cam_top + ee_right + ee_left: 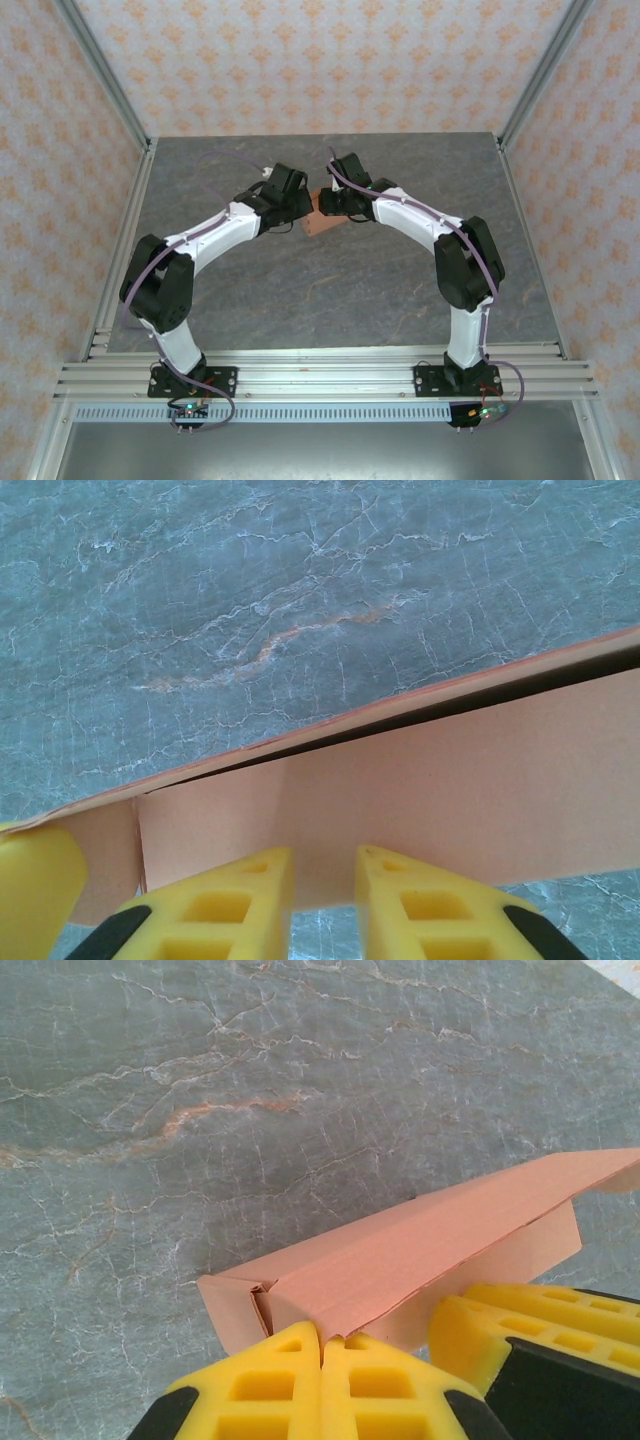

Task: Fold the paper box

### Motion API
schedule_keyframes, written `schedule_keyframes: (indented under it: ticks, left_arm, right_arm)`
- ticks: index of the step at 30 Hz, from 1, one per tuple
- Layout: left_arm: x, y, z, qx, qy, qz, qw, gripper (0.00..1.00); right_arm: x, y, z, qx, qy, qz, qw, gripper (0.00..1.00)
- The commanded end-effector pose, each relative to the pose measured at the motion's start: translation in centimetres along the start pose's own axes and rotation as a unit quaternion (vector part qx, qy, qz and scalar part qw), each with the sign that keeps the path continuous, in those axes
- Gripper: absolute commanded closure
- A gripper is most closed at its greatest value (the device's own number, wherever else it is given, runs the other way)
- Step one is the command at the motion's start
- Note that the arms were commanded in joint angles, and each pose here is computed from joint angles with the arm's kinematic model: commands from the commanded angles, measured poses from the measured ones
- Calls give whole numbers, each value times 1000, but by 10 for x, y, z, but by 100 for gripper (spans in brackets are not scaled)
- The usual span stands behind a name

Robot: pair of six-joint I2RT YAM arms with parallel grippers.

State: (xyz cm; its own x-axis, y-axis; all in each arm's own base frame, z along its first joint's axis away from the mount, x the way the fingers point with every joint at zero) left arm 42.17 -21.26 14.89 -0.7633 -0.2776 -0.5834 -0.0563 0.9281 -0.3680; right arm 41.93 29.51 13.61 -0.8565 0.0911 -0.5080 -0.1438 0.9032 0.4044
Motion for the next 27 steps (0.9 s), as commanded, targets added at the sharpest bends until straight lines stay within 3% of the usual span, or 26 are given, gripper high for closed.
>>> schedule_keyframes:
  ticks: [1, 6, 27]
  left_arm:
    - [22, -1, 1, -7, 10, 6, 1000, 100]
    - [33, 0, 9, -8, 12, 5, 1000, 100]
    - [19, 1, 12, 25, -3, -71, 997, 100]
  right_arm:
    - [34, -10, 13, 18, 50, 3, 999, 77]
    - [35, -11, 13, 20, 52, 3, 998, 77]
    - [45, -17, 15, 25, 64, 3, 998, 77]
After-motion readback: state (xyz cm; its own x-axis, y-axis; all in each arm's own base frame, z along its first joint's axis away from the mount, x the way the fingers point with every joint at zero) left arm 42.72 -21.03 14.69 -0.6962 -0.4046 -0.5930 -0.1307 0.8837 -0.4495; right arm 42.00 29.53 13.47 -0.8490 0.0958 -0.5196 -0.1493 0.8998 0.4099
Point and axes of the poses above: each hand's point on the last joint's axis, 136 mm out from that joint toward the fingers, its own z axis out along the fingers, its own y axis along the line the jaws close on, x = y × z, the point moved 1 cm from there along -z, back along the fingers, and after that the axes turned 9 degrees about z, right-handed, at the moved point
